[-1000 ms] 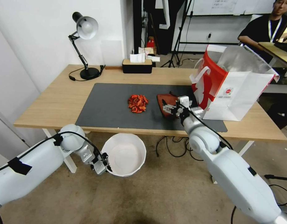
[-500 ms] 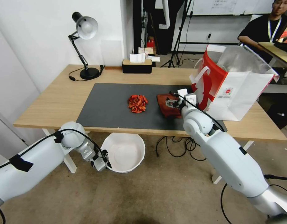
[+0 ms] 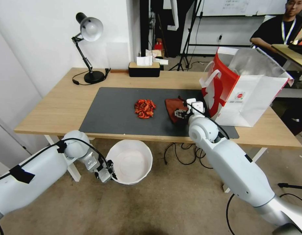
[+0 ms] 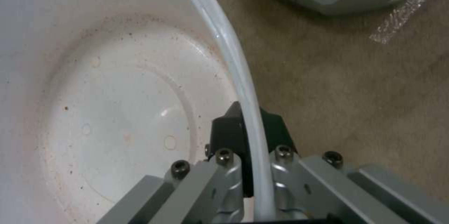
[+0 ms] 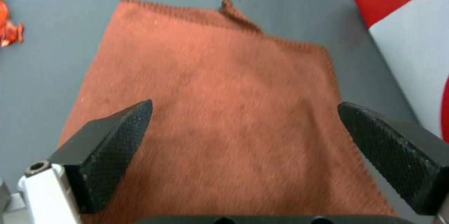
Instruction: Sweep shrimp from table into container with towel, then put container into takeout bag.
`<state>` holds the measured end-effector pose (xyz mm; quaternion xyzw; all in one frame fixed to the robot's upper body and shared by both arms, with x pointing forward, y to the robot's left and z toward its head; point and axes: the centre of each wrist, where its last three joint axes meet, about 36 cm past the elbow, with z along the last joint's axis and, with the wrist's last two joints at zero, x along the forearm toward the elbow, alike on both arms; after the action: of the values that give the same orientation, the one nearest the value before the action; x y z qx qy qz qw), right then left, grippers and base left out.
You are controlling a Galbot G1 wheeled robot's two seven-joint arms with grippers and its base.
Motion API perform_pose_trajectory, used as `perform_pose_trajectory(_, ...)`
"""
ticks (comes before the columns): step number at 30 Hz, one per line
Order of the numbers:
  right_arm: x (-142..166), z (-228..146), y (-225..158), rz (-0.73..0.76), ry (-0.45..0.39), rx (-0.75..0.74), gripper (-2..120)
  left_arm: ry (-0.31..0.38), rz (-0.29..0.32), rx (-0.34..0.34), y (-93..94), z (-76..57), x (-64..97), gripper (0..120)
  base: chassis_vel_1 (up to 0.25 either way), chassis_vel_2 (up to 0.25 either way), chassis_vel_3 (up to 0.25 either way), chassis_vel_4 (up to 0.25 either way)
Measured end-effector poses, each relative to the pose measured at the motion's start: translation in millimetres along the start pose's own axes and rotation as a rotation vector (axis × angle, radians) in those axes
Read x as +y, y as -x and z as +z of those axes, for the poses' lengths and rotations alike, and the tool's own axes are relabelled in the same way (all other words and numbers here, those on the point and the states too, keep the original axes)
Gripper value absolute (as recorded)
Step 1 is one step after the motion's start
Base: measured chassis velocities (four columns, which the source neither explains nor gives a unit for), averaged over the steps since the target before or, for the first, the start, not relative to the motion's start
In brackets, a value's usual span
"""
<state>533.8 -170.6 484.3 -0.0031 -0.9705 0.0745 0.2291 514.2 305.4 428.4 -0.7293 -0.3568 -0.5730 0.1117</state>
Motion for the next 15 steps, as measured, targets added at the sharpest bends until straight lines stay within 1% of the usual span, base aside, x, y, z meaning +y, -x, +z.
perform_pose_trajectory(8,3.5,8.1,0.4,-0.013,0.014,0.03,100,0.002,-0.009,-0.004,1.6,-0.8,-2.7,0,0.0,0.0,0.0,0.0)
perform_pose_trajectory(9,4.3,10.4,-0.1,-0.021,0.021,0.039,94,0.003,-0.012,-0.006,2.0,-1.0,-2.8,0,0.0,0.0,0.0,0.0)
perform_pose_trajectory(10,4.3,10.4,-0.1,-0.021,0.021,0.039,94,0.003,-0.012,-0.006,2.0,-1.0,-2.8,0,0.0,0.0,0.0,0.0)
perform_pose_trajectory(12,4.5,11.9,-1.0,-0.024,0.026,0.04,83,0.003,-0.016,-0.008,2.6,-1.2,-2.9,0,0.0,0.0,0.0,0.0)
perform_pose_trajectory(13,4.5,11.9,-1.0,-0.024,0.026,0.04,83,0.003,-0.016,-0.008,2.6,-1.2,-2.9,0,0.0,0.0,0.0,0.0)
perform_pose_trajectory(14,4.5,12.7,-1.3,-0.026,0.028,0.041,77,0.004,-0.018,-0.009,3.0,-1.4,-2.9,0,0.0,0.0,0.0,0.0)
perform_pose_trajectory(15,4.5,13.0,-1.6,-0.028,0.031,0.042,73,0.006,-0.02,-0.011,3.3,-1.4,-2.9,0,0.0,0.0,0.0,0.0)
